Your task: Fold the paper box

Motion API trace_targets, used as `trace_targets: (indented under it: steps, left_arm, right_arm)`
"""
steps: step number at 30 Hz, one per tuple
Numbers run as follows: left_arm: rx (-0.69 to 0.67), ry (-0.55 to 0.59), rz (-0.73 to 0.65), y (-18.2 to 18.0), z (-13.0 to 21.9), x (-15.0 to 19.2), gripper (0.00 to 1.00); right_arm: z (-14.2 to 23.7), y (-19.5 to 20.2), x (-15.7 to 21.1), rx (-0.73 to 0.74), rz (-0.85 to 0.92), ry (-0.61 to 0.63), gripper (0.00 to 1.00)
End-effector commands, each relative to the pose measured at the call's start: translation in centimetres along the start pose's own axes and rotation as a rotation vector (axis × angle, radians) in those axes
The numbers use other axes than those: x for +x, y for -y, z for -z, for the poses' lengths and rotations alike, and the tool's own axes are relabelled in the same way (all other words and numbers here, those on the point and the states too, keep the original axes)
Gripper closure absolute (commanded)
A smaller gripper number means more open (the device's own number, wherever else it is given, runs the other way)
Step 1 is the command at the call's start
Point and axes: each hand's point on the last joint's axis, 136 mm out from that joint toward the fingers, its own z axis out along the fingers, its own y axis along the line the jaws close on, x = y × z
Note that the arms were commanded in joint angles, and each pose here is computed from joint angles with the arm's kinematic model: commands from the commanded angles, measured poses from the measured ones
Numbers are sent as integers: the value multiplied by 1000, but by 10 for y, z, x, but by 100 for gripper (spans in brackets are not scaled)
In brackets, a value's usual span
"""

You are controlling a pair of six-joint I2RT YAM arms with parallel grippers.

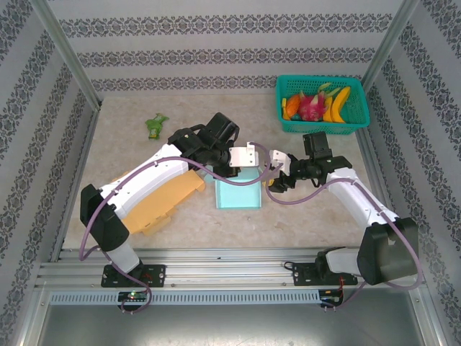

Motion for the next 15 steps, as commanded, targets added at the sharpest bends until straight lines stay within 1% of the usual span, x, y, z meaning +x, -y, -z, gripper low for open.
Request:
trace_targets:
  steps: [1, 10, 15]
  left_arm:
    - [4, 22, -29, 3, -3, -10, 100]
    - [15, 39, -28, 5, -2, -14, 100]
    - [23, 53, -32, 8, -1, -17, 100]
  right_arm:
    - [-4, 7, -12, -1, 58, 23, 35]
    - [-12, 3, -28, -31, 97, 79, 37]
    - [-17, -3, -31, -63, 97, 108, 40]
